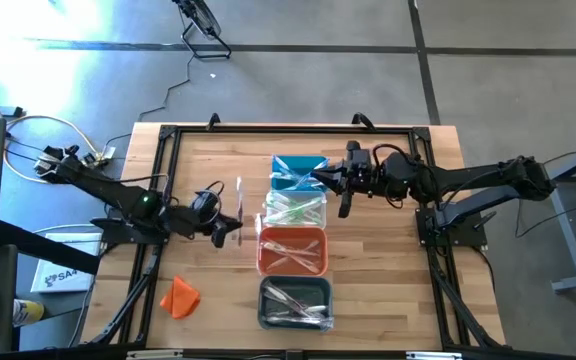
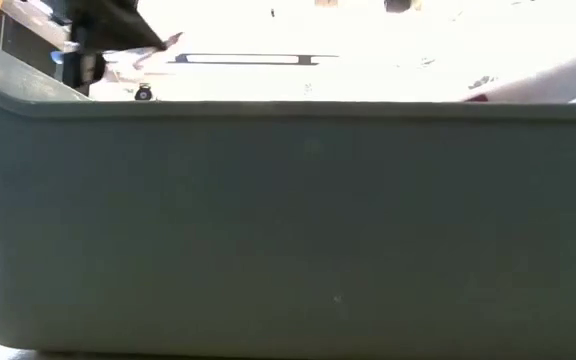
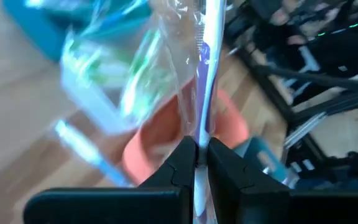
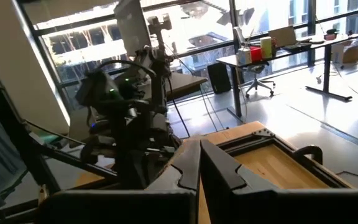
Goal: Pick & Place Toothbrushes
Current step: Put the violet toothbrush into the green bin
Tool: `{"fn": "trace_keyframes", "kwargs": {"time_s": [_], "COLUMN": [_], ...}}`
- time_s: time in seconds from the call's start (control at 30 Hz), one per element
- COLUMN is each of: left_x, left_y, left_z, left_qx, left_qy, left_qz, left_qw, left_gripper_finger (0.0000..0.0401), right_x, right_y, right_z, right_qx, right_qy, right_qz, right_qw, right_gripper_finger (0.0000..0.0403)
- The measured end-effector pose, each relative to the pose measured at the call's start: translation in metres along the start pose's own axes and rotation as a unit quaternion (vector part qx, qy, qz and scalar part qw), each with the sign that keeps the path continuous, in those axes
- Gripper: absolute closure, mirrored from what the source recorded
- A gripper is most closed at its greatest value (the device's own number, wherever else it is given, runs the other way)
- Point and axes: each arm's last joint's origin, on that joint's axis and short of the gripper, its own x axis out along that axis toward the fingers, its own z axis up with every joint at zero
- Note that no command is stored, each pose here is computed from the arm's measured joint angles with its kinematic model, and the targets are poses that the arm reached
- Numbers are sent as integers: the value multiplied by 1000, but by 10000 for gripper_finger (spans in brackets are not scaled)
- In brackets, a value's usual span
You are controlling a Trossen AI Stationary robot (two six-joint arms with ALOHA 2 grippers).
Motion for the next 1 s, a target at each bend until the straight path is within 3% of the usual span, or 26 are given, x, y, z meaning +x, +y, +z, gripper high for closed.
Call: {"fn": "trace_keyframes", "kwargs": {"time_s": [0.5,1.0], "left_x": [14,44], "left_y": [3,-3], "left_z": [49,58], "left_qx": [79,146], "left_qy": [-63,-103], "left_qz": [-82,-113], "left_qw": [991,977], "left_gripper_finger": [382,382], "right_x": [0,0], "right_y": [3,3], "right_z": [3,3], "right_qx": [16,67], "right_qy": [-10,-8], "right_qz": [45,44], "right_qw": [999,997], "right_gripper_finger": [398,398]}}
